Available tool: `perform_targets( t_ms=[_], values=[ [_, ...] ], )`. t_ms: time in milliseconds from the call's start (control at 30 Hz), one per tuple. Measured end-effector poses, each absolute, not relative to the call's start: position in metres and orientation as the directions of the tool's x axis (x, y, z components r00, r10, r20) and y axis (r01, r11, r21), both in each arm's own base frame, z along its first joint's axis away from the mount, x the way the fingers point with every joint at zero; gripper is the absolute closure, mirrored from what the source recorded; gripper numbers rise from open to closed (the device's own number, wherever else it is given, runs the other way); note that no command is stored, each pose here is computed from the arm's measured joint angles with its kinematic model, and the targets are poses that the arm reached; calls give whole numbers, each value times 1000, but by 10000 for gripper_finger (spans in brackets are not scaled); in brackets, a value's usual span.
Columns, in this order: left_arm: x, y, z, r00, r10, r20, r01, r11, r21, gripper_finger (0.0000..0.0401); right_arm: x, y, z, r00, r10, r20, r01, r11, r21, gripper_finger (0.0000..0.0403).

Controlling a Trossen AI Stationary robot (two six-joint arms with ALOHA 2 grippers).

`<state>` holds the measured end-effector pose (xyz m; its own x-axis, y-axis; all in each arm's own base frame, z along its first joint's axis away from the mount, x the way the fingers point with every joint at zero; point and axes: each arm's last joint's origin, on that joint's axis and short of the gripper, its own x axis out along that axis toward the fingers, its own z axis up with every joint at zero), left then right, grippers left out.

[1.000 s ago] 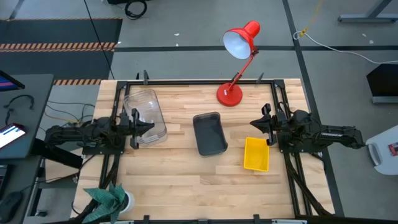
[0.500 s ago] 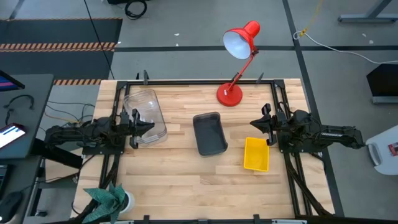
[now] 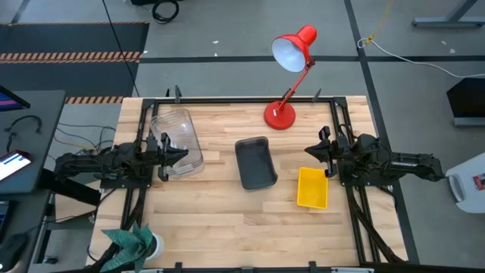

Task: Stack baskets by color
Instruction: Return to Home Position

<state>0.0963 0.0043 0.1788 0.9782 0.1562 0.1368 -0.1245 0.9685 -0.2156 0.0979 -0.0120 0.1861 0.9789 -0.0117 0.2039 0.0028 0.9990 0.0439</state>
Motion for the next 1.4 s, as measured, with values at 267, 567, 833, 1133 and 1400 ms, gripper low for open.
perform_targets(
  t_ms=[267,567,833,1133,1400],
  values=[
    [96,4,179,978,156,137,-125,969,-215,377,98,-12,186,980,-12,199,3,999,45,386],
    [96,4,179,978,156,137,-125,969,-215,372,98,-11,185,981,1,195,-10,999,45,386],
    [96,4,179,978,156,137,-125,969,-215,370,98,-11,185,981,1,195,-10,999,45,386],
    [96,4,179,978,156,137,-125,969,-215,376,98,-11,185,981,1,195,-10,999,45,386],
    [96,4,179,978,156,136,-125,969,-215,365,98,-11,185,981,1,195,-10,999,45,386]
  ],
)
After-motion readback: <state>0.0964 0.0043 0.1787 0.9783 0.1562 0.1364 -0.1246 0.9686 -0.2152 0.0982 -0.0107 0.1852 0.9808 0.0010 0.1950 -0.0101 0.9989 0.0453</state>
